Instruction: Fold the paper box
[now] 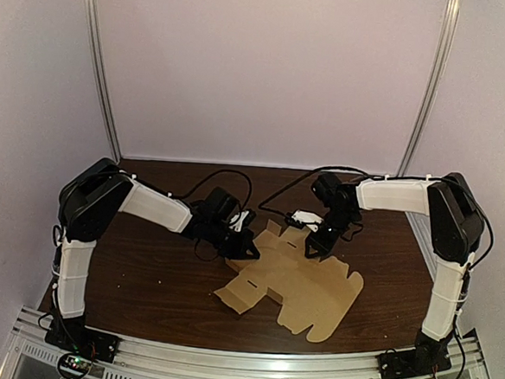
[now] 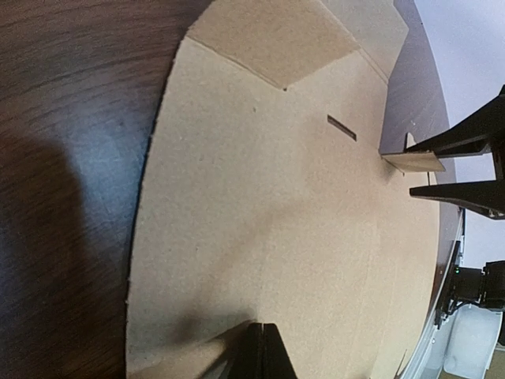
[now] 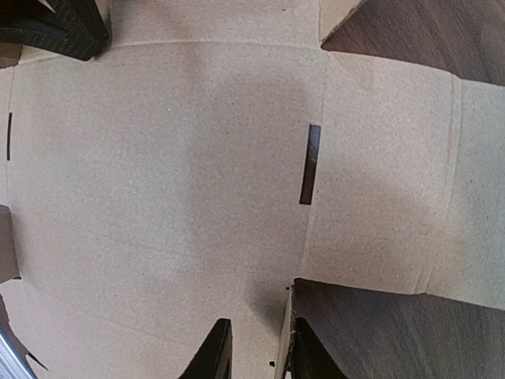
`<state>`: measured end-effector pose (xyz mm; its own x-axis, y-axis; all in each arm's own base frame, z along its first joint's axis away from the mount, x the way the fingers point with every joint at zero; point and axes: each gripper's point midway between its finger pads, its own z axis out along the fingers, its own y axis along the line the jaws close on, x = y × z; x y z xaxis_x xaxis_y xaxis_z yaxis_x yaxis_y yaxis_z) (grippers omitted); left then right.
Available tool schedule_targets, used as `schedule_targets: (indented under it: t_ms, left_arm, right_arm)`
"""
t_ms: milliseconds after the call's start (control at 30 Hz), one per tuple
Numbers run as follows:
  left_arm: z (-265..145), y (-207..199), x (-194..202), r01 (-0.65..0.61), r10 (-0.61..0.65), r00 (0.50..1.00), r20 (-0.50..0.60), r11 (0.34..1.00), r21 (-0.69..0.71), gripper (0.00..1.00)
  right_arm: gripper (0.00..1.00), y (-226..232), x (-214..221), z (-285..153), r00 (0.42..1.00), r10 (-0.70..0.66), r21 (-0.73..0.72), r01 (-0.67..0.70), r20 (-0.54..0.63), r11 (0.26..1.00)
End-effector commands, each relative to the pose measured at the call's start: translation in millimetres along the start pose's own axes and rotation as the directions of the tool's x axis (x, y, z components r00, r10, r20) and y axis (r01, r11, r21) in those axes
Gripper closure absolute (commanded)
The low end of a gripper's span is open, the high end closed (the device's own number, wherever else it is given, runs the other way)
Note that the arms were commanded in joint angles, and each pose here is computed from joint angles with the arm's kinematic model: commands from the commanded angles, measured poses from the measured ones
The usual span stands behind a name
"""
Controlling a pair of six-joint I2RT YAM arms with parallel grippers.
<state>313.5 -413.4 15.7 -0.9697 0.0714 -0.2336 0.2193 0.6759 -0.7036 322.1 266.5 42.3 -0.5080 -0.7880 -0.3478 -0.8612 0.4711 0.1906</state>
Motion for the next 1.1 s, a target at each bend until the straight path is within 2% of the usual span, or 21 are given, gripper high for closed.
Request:
schedule_targets:
  t_ms: [0,167,400,667,833,967,1067]
  left_arm:
    - [11.3,37.8,20.2,0.031,-0.037,0.998,-0.052,0.993,-0.117,1.00]
    - [11.5,37.9,19.6,0.031,-0.037,0.998,-0.050,0.993,-0.117,1.00]
    - [11.7,38.9,21.3,0.027,-0.034,0.998,-0.054,0.993,-0.118,1.00]
    - [10.2,34.2,20.2,0.009,-0.014,0.998,-0.055,0.995,-0.100,1.00]
    - [-8.6,-4.9,0.4,-0.087,0.087,0.996,0.017,0.996,-0.005,1.00]
    - [-32.2,-47.8,-13.0,-0.196,0.192,0.979,0.073,0.979,0.050,1.00]
    - [-40.2,-68.1,-9.3,-0.237,0.233,0.971,0.060,0.969,0.072,1.00]
  right_arm:
    - [0.73,25.2,8.5,2.0,0.999,0.043,-0.108,-0.045,-0.025,0.993]
    - [0.69,37.1,11.0,2.0,0.996,0.079,-0.174,-0.084,-0.038,0.981]
    - [0.66,40.5,3.0,-30.0,0.994,0.109,-0.121,-0.105,0.019,0.987]
    - [0.65,31.7,23.2,-20.1,0.984,0.163,-0.073,-0.168,-0.066,0.983]
    - [0.66,31.5,13.7,-38.3,0.988,0.152,-0.076,-0.152,-0.004,0.986]
    - [0.69,14.2,17.6,-57.8,0.986,0.162,0.004,-0.163,0.037,0.987]
    - [0.73,-7.4,34.6,-60.8,0.980,0.197,0.076,-0.198,0.027,0.977]
